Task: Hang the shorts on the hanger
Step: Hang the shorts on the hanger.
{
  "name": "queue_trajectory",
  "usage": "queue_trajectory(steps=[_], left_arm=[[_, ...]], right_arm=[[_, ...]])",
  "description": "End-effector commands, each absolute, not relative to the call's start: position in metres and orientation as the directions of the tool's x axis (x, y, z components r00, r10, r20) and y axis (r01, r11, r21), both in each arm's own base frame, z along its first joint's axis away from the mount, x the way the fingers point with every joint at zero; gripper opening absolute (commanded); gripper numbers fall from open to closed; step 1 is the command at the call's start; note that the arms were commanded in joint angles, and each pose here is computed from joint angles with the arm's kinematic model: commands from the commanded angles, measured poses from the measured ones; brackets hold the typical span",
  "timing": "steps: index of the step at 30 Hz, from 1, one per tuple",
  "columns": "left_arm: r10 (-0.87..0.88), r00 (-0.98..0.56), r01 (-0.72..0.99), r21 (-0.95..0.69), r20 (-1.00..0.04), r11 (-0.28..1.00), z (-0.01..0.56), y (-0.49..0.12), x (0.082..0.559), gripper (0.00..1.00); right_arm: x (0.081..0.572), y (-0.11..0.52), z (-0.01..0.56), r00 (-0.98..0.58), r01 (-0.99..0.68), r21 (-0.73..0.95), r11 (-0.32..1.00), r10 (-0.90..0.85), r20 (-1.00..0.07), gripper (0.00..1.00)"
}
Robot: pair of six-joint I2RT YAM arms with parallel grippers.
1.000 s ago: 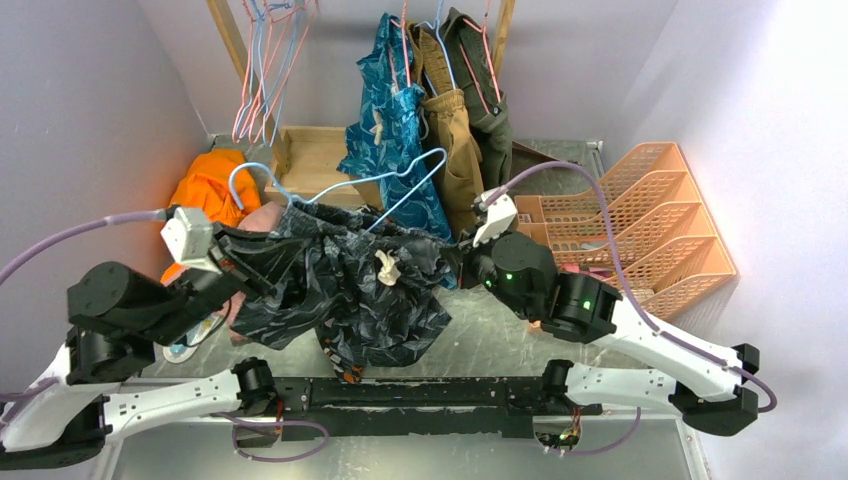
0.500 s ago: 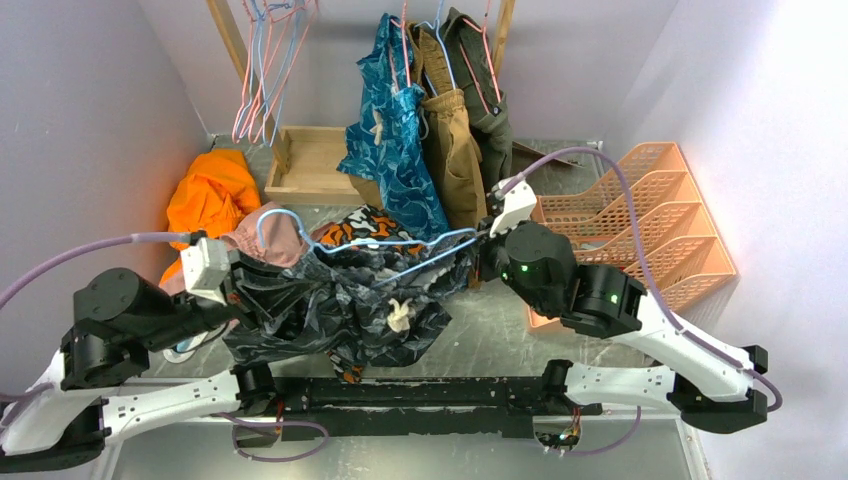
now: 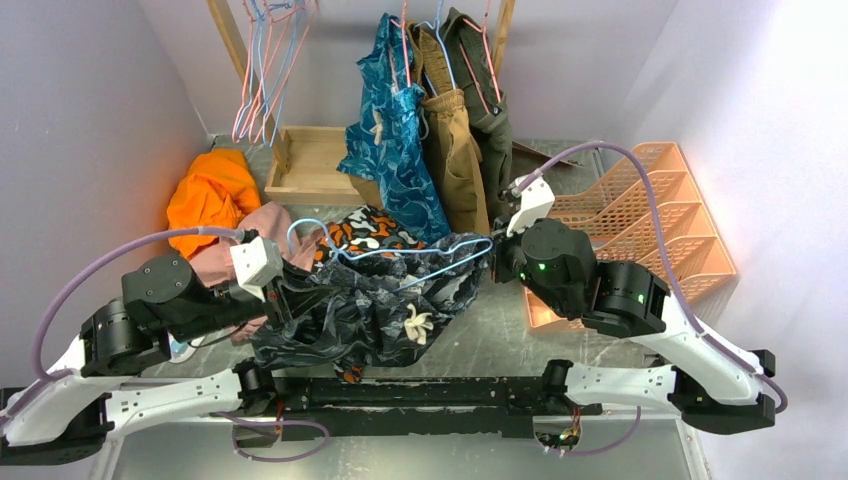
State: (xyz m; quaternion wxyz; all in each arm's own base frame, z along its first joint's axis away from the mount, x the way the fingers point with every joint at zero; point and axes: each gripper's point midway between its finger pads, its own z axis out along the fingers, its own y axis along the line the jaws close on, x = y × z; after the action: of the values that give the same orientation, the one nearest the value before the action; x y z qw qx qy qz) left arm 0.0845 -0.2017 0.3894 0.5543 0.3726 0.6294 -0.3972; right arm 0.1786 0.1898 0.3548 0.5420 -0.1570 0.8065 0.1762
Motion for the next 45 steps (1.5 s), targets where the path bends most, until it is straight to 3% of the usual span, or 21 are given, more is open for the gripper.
queue_trajectory(steps=[1,7,13,22,33,39,45], left_arm=[[0.023,-0.064,0.911,-0.048,-0.998,0.41,0.402,-0.194,0.084,0.07],[-0.035,-0.014,0.947,-0.024,-0.999,0.32,0.416,-0.188,0.064,0.07],[0.07,-0.063,0.957,-0.04,-0.996,0.289,0.399,-0.191,0.059,0.07],[0.289,-0.158,0.907,-0.023,-0.944,0.42,0.346,-0.199,0.088,0.07],[0.285,-0.153,0.735,0.084,-0.946,0.672,0.35,-0.162,0.133,0.07],[0.341,-0.183,0.683,0.131,-0.922,0.719,0.336,-0.158,0.145,0.07],[0.385,-0.211,0.713,0.128,-0.899,0.69,0.323,-0.183,0.148,0.07]], right_arm=[[0.18,0.175,0.361,-0.366,-0.387,0.117,0.915,-0.036,-0.93,0.0],[0.18,0.169,0.369,-0.336,-0.387,0.137,0.912,-0.001,-0.942,0.0],[0.182,0.17,0.376,-0.322,-0.399,0.106,0.911,-0.03,-0.946,0.0],[0.182,0.174,0.377,-0.334,-0.412,0.07,0.908,-0.079,-0.939,0.0],[0.18,0.167,0.364,-0.389,-0.384,0.014,0.923,-0.148,-0.909,0.0],[0.176,0.174,0.357,-0.434,-0.403,0.005,0.915,-0.186,-0.881,0.0],[0.155,0.223,0.363,-0.516,-0.553,0.144,0.82,-0.202,-0.833,0.0]])
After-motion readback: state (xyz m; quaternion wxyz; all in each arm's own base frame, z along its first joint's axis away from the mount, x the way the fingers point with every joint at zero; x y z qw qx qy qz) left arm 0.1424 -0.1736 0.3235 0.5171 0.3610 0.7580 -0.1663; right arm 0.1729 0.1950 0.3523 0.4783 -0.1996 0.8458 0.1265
